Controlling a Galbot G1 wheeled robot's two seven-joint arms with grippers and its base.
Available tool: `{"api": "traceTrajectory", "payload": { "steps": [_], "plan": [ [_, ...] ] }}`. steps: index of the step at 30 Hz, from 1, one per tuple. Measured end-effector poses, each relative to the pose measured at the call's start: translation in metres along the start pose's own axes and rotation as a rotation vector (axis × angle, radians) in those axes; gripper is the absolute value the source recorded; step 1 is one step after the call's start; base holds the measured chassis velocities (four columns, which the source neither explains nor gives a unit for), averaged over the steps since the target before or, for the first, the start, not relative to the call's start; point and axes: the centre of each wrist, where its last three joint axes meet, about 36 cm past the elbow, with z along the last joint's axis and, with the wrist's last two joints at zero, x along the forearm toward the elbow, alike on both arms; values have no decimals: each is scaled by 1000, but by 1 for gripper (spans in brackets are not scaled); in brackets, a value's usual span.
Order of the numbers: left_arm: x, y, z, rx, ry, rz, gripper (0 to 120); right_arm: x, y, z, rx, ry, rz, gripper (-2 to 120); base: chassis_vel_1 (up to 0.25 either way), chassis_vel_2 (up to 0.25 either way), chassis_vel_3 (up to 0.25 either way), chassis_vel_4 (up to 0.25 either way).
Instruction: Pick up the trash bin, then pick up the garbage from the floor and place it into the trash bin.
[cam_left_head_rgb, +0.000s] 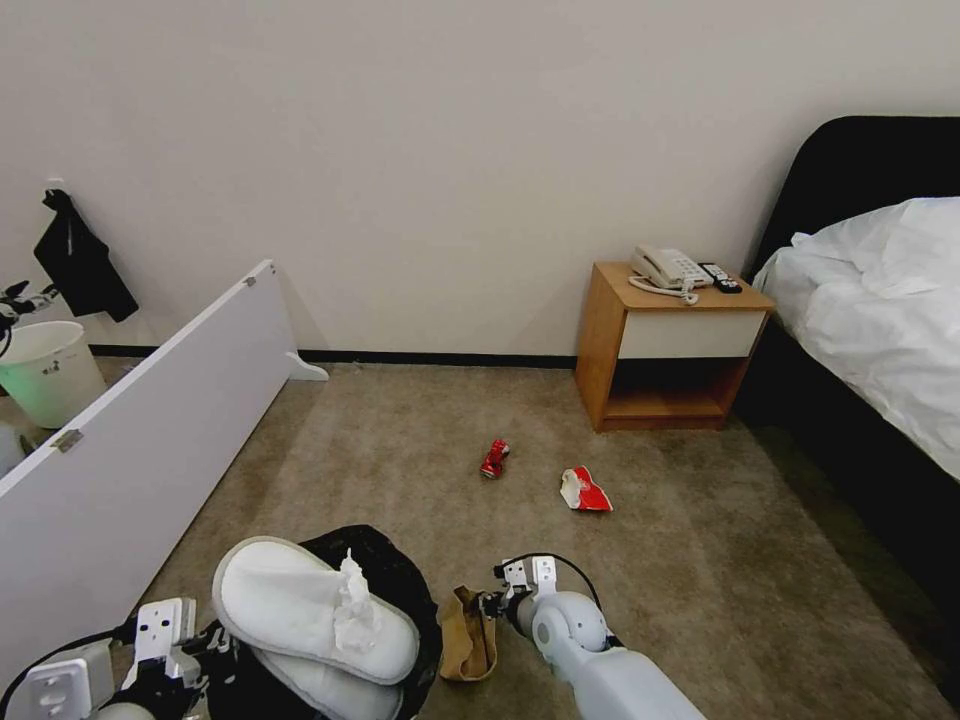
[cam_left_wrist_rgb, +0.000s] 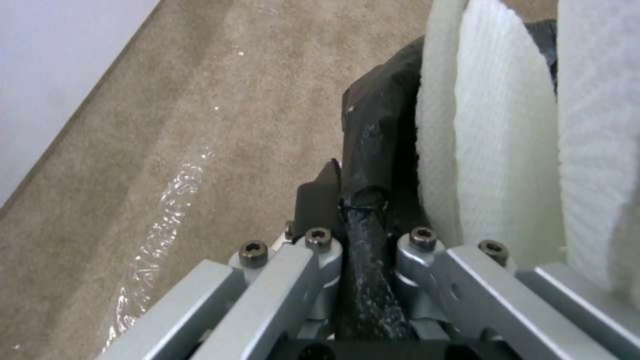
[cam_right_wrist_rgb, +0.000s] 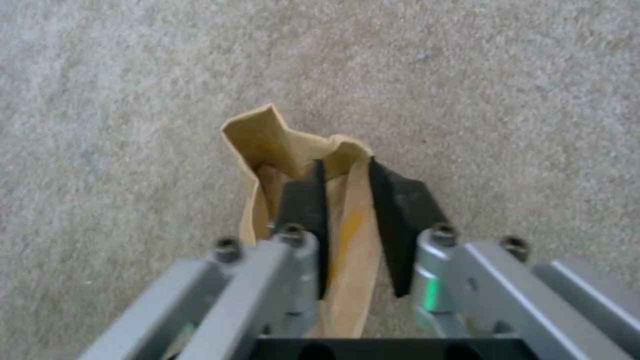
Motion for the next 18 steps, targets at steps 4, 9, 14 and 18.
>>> {"api": "traceTrajectory", "payload": {
  "steps": [4,9,14,18],
  "plan": [
    [0,0,0,0,2,0,4,-1,-2,0,-4,3,3,0,0,0,0,0],
    [0,0,1,0,3,-1,4,-2,-3,2,-5,8,3,0,0,0,0,0],
    [0,0,1,-1,4,-2,4,-8,-3,5,-11,19,3,0,0,0,0,0],
    [0,0,1,-1,4,-2,4,-5,-6,4,-14,10,-3,0,0,0,0,0]
  ]
}}
